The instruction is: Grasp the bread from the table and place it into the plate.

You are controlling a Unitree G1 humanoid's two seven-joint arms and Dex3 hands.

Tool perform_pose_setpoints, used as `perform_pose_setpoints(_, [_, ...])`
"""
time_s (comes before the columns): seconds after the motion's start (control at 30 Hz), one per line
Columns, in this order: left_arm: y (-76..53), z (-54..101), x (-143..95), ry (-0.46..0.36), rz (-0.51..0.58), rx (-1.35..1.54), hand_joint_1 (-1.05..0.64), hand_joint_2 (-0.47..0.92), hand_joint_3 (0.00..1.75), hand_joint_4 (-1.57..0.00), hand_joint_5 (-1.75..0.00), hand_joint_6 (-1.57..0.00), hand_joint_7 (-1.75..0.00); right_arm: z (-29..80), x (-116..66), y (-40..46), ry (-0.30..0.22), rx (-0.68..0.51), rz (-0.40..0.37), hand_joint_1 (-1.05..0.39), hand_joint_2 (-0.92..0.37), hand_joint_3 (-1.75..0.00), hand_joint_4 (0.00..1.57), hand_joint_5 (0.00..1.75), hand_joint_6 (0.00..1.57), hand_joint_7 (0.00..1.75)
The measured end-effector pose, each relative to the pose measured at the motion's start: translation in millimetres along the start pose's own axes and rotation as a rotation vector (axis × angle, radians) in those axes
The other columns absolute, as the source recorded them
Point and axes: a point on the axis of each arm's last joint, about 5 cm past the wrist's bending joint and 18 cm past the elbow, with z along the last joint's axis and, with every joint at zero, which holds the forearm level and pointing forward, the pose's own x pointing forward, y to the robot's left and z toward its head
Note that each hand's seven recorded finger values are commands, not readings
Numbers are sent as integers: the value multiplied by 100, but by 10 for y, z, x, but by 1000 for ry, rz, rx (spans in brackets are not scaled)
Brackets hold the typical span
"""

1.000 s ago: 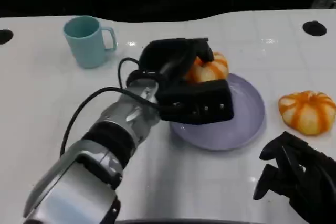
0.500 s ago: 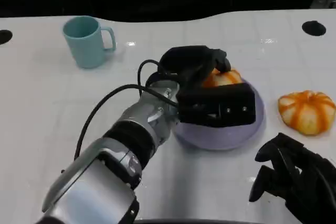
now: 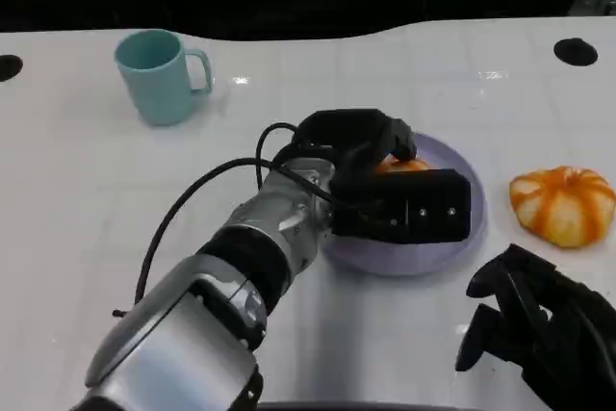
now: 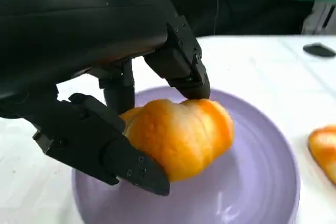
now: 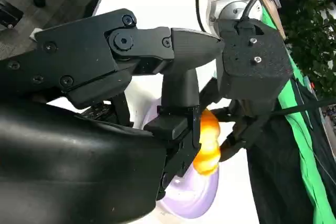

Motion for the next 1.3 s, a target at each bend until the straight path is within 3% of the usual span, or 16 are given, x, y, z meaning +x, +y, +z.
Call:
perform_pose_setpoints(0.03, [-1, -2, 0, 0, -14, 2, -53, 92, 24, -35, -30, -31, 0, 0, 0, -1, -1, 0, 1, -45, -92, -42, 61, 175, 47, 161])
perform_pose_setpoints(0.13, [14, -14, -1, -6, -49, -6, -66, 92, 36, -22, -20, -26, 0, 0, 0, -1, -3, 0, 0, -45, -92, -41, 61, 175, 47, 161])
perform_pose_setpoints(0.37, [112, -67, 3, -20, -187, -31, -91, 92, 57, -3, -9, -15, 0, 1, 1, 0, -3, -1, -3, -45, -92, -41, 61, 175, 46, 162])
perform_pose_setpoints(0.57, [206, -128, -3, -35, -248, -113, -93, 92, 56, -7, -12, -19, -3, 3, 3, 0, -3, -1, -4, -44, -92, -41, 61, 175, 45, 163])
perform_pose_setpoints(0.83, [439, -191, -48, -174, -121, -338, -81, 92, 48, -19, -22, -28, -6, -1, 5, -3, -2, 1, -5, -44, -92, -41, 61, 175, 45, 163])
perform_pose_setpoints(0.97, [415, -317, -115, -219, -96, -560, -77, 92, 42, -29, -41, -35, -7, -2, 6, -1, -2, 2, -6, -44, -92, -41, 61, 175, 45, 163])
perform_pose_setpoints(1.07, [384, -418, -183, -259, -59, -737, -71, 92, 39, -22, -94, -41, -7, -2, 8, 1, -1, 4, -8, -44, -92, -41, 61, 175, 45, 163])
perform_pose_setpoints(1.3, [293, -598, -389, -299, 64, -1075, -61, 92, 42, -47, -116, -68, -22, 1, 11, 3, -1, 5, -11, -43, -92, -42, 61, 175, 45, 163])
